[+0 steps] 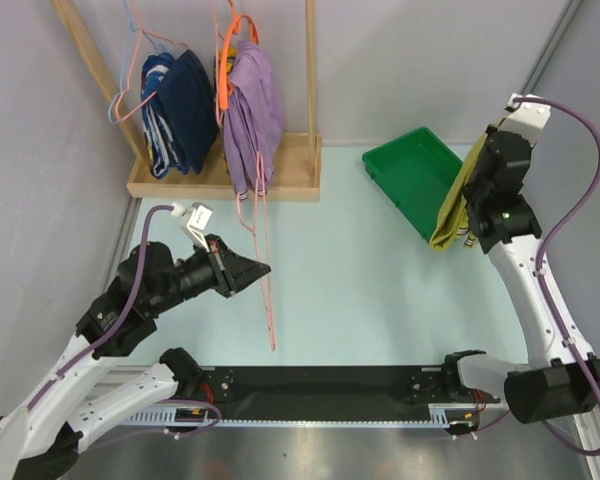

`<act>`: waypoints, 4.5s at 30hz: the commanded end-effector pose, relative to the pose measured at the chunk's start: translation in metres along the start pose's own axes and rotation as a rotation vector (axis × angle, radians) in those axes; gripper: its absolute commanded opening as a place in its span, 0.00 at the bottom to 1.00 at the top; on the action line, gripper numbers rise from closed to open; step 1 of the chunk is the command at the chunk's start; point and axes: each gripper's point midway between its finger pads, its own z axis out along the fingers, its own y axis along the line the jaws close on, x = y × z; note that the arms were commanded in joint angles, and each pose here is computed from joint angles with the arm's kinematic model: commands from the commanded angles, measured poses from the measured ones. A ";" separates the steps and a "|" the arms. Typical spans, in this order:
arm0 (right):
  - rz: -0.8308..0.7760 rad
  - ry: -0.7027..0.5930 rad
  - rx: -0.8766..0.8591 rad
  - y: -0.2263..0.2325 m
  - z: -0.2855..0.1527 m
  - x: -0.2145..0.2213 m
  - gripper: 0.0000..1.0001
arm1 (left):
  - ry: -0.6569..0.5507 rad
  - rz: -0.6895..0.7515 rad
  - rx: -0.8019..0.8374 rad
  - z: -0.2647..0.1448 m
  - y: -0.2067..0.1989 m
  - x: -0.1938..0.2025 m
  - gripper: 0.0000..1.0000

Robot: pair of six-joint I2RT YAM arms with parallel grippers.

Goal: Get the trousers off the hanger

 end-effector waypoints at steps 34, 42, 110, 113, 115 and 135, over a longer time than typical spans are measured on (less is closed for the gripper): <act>-0.426 0.085 0.006 0.196 0.184 0.174 0.00 | 0.096 0.091 -0.008 0.030 0.006 0.005 0.00; -0.325 0.192 -0.123 0.245 0.189 0.237 0.06 | 0.110 0.090 -0.012 0.034 0.008 0.008 0.00; 0.432 0.581 -1.627 0.194 -0.475 0.047 0.79 | -0.054 -0.070 0.158 -0.007 -0.053 -0.036 0.00; 0.457 0.541 -1.634 0.205 -0.470 0.039 0.70 | -0.042 -0.085 0.167 -0.008 -0.054 -0.033 0.00; 0.496 0.515 -1.651 0.213 -0.468 0.030 0.65 | -0.041 -0.090 0.165 -0.008 -0.053 -0.032 0.00; 0.676 0.503 -1.756 0.229 -0.481 0.003 0.50 | -0.037 -0.105 0.178 -0.005 -0.054 -0.030 0.00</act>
